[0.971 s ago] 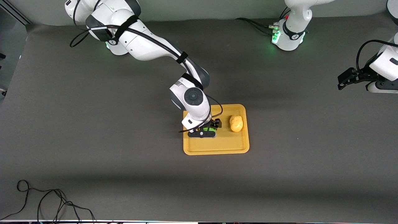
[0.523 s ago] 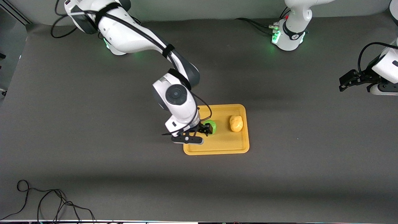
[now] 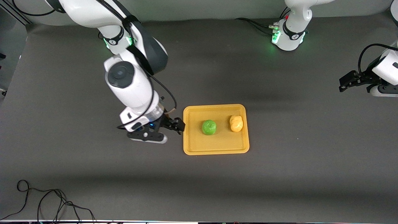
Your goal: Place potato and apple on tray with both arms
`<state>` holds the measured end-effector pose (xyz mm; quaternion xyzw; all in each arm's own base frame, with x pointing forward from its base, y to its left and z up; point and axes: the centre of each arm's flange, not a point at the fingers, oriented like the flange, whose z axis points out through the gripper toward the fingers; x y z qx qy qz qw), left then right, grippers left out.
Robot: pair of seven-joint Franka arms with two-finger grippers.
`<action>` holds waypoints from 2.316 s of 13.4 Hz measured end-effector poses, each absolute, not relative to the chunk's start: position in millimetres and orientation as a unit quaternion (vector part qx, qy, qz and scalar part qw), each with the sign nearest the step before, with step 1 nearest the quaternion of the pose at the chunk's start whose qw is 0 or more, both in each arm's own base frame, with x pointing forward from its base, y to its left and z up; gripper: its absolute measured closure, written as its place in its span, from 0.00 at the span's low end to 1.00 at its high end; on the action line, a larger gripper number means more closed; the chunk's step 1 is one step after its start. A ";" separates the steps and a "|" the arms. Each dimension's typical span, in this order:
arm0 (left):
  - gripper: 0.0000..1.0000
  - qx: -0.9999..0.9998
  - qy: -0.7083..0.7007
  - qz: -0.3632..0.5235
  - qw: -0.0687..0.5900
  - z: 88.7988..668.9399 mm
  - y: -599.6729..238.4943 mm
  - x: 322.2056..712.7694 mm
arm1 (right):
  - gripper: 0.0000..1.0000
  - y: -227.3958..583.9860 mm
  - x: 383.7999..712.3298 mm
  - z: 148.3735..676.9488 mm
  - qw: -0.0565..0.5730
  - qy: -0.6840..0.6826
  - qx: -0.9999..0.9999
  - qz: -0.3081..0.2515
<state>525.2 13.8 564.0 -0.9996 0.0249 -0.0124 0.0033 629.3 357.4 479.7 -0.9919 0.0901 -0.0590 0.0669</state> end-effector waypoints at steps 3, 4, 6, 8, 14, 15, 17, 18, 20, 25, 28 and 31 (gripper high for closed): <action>0.00 -1.000 0.025 -0.016 0.003 566.8 13.9 527.3 | 0.00 326.7 627.8 507.5 0.057 0.105 -0.991 -0.054; 0.00 -1.000 0.025 -0.017 0.003 567.1 14.2 529.6 | 0.00 319.4 628.0 513.1 0.055 0.110 -0.991 -0.055; 0.00 -1.000 0.025 -0.015 0.002 565.0 14.8 534.0 | 0.00 301.2 628.9 529.1 0.053 0.122 -0.989 -0.060; 0.00 -1.000 0.025 -0.015 0.001 564.2 14.9 535.8 | 0.00 264.8 626.5 553.8 0.045 0.142 -0.988 -0.052; 0.00 -1.000 0.026 -0.018 0.001 567.2 14.4 537.2 | 0.00 108.2 590.5 603.6 0.018 0.113 -0.993 -0.022; 0.00 -1.000 0.026 -0.018 0.001 567.2 14.5 537.3 | 0.00 85.2 579.1 604.8 0.010 0.105 -0.994 -0.002; 0.00 -1.000 0.025 -0.018 0.001 567.1 14.8 537.3 | 0.00 54.6 562.3 613.1 -0.005 0.089 -0.996 0.018; 0.00 -1.000 0.025 -0.018 0.001 567.1 15.0 537.3 | 0.00 43.4 556.2 618.3 -0.009 0.082 -0.996 0.022; 0.00 -1.000 0.025 -0.018 0.001 567.0 15.3 537.4 | 0.00 15.9 550.5 625.0 -0.010 0.067 -0.997 0.023; 0.00 -1.000 0.025 -0.018 0.001 566.9 15.4 537.4 | 0.00 -33.4 544.7 633.6 -0.007 0.027 -0.999 0.016; 0.00 -1.000 0.025 -0.018 0.000 566.9 15.3 537.4 | 0.00 -28.4 543.6 635.0 -0.005 0.004 -1.000 0.014; 0.00 -1.000 0.025 -0.018 0.000 566.9 15.2 537.4 | 0.00 -26.1 543.9 632.9 -0.001 -0.005 -1.000 0.015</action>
